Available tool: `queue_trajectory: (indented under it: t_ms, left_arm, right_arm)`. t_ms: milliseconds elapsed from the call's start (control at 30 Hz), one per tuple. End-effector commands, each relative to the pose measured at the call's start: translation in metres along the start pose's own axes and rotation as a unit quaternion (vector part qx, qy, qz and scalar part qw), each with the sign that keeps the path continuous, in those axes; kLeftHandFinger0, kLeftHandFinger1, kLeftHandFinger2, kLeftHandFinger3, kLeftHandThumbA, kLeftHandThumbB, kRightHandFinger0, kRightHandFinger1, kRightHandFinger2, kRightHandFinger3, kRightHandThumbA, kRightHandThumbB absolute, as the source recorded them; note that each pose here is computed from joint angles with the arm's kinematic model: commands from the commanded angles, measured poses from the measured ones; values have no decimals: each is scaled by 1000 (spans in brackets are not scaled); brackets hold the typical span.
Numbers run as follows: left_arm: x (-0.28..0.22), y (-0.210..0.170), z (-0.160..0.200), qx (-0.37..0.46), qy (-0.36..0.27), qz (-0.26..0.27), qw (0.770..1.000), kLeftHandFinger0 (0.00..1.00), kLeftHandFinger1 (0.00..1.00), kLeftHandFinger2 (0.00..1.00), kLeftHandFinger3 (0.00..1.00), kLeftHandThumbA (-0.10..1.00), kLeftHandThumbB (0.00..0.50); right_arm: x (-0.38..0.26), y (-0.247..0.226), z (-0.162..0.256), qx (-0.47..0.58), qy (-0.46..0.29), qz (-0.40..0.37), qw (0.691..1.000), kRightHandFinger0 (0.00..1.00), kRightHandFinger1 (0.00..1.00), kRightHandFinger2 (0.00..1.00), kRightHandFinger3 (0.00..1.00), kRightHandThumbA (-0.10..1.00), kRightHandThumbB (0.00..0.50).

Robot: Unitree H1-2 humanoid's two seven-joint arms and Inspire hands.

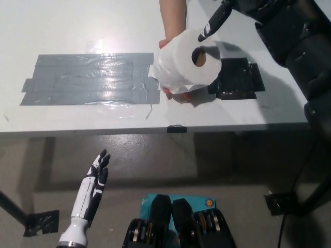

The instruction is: A person hands over a roll of toilet paper to the robot , and the robot inserts its right thumb into the hole in the centre to grab the roll, and then places it on the balck area on the desk.

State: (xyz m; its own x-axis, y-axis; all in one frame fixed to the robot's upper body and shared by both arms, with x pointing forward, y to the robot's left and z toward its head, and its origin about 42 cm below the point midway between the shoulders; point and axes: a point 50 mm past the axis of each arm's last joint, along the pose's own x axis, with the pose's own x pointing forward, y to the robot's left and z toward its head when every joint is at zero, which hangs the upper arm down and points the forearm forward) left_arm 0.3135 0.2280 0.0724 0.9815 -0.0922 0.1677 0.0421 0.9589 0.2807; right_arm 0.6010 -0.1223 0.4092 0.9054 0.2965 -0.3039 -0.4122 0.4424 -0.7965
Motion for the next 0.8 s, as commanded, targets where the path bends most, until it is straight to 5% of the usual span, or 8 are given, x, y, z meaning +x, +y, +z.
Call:
queue_trajectory:
  t_ms: [0, 133, 333, 467, 567, 767]
  left_arm:
    - [9, 3, 9, 7, -36, 8, 999, 1000, 1000, 1000, 1000, 1000, 125]
    - [10, 4, 9, 8, -37, 8, 999, 1000, 1000, 1000, 1000, 1000, 132]
    - [12, 5, 10, 11, -41, 9, 999, 1000, 1000, 1000, 1000, 1000, 126]
    - [12, 6, 9, 12, -42, 8, 999, 1000, 1000, 1000, 1000, 1000, 126]
    - [12, 5, 10, 10, -39, 8, 999, 1000, 1000, 1000, 1000, 1000, 120]
    - [12, 5, 9, 8, -42, 7, 999, 1000, 1000, 1000, 1000, 1000, 120]
  right_arm:
    - [-4, -12, 22, 13, -44, -23, 999, 1000, 1000, 1000, 1000, 920, 452]
    - [-2, -5, 18, 11, -35, -3, 999, 1000, 1000, 1000, 1000, 970, 453]
    - [0, 2, 15, 17, -52, 26, 998, 1000, 1000, 1000, 1000, 879, 401]
    - [2, 8, 6, 30, -30, 18, 999, 1000, 1000, 1000, 1000, 846, 463]
    - [3, 11, 4, 19, -10, 25, 999, 1000, 1000, 1000, 1000, 920, 481]
    - [6, 18, 3, 16, -1, 27, 1000, 1000, 1000, 1000, 1000, 927, 475]
